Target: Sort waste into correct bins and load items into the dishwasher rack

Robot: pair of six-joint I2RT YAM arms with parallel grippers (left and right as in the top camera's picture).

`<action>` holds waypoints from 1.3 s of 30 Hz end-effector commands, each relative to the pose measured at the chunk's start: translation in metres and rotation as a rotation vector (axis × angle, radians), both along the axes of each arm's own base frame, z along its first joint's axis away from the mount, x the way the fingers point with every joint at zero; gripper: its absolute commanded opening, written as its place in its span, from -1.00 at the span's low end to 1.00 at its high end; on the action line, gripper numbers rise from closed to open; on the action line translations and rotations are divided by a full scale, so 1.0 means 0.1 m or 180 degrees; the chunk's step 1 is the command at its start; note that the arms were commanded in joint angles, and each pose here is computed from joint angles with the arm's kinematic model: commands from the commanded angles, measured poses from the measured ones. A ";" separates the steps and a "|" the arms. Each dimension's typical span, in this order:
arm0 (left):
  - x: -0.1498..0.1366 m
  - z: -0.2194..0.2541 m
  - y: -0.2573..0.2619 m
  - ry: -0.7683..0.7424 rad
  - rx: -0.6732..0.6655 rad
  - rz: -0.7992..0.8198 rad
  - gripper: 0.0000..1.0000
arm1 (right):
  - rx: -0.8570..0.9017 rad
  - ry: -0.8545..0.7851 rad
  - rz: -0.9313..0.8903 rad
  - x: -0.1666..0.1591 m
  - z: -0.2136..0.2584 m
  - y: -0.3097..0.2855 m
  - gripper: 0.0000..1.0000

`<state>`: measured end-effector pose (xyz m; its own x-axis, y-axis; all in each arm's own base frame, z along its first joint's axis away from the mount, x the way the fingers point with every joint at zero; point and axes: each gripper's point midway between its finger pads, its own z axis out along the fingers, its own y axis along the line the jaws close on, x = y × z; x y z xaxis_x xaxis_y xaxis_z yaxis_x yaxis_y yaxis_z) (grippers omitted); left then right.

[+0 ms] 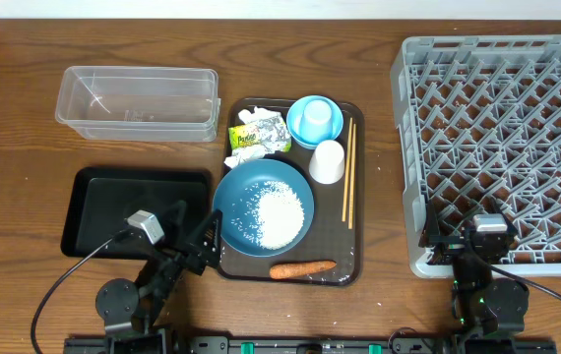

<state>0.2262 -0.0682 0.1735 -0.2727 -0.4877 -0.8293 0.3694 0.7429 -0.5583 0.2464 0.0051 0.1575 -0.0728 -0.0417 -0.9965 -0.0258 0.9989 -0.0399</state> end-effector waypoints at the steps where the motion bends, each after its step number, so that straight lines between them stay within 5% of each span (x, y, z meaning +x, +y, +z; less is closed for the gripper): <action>1: -0.10 0.18 -0.13 -0.0043 -0.0095 -0.0288 0.96 | 0.0008 0.0001 -0.0013 0.00 -0.01 -0.01 0.98; 8: -0.07 0.63 -0.20 0.0070 0.0045 -0.0462 0.96 | 0.0008 0.0003 -0.0013 0.00 -0.01 -0.01 0.98; 16: 0.14 0.56 -0.33 0.1309 -0.0062 -0.0996 0.96 | 0.0008 0.0003 -0.0013 0.00 -0.01 -0.01 0.99; 21: 0.16 0.76 -0.56 0.1294 -0.0269 -0.1620 0.96 | 0.0008 0.0001 -0.0013 0.00 -0.01 -0.01 0.98; 27: 0.19 0.68 -0.70 0.1458 -0.0165 -0.1509 0.96 | 0.0008 0.0000 -0.0013 0.00 -0.01 -0.01 0.99; 36: 0.21 0.56 -0.80 0.1894 0.1097 -0.0770 0.96 | 0.0008 0.0003 -0.0013 0.00 -0.01 -0.01 0.98; 39: 0.22 0.68 -1.03 0.1730 0.1238 -0.0903 0.96 | 0.0008 0.0003 -0.0014 0.00 -0.01 -0.01 0.98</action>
